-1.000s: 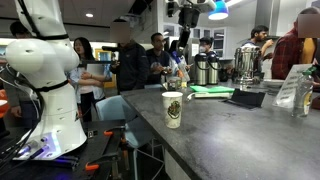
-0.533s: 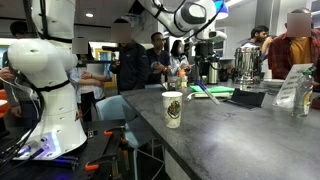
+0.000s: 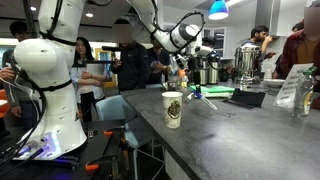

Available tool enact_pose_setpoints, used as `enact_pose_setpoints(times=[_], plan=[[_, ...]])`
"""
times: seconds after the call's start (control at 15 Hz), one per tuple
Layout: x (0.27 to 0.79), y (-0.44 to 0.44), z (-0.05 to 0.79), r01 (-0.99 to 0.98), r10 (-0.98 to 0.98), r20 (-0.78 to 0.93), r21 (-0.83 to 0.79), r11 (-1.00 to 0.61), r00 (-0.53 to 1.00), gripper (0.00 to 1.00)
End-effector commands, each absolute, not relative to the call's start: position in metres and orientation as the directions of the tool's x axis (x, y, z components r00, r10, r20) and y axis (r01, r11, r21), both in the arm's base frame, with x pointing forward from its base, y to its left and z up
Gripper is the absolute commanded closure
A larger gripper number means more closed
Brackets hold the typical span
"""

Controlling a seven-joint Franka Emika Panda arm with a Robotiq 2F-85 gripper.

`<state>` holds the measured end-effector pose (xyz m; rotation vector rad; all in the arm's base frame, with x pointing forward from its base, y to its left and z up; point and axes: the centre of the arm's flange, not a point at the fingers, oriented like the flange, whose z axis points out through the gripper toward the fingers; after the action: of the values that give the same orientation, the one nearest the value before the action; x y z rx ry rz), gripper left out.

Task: Take the pen out of the cup and put it on the counter

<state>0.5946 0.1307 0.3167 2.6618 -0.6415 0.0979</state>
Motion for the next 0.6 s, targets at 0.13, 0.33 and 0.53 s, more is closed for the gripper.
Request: enact_pose_setpoints(times=[0.13, 0.33, 0.53], plan=[[0.592, 0.134, 0.329, -0.509, -0.432, 0.273, 0.379, -0.772, 0.859, 0.35], [0.577, 0.123, 0.358, -0.492, -0.44, 0.231, 0.28, -0.824, 0.868, 0.13], [0.557, 0.103, 0.392, -0.486, -0.475, 0.106, 0.171, -0.857, 0.874, 0.0]])
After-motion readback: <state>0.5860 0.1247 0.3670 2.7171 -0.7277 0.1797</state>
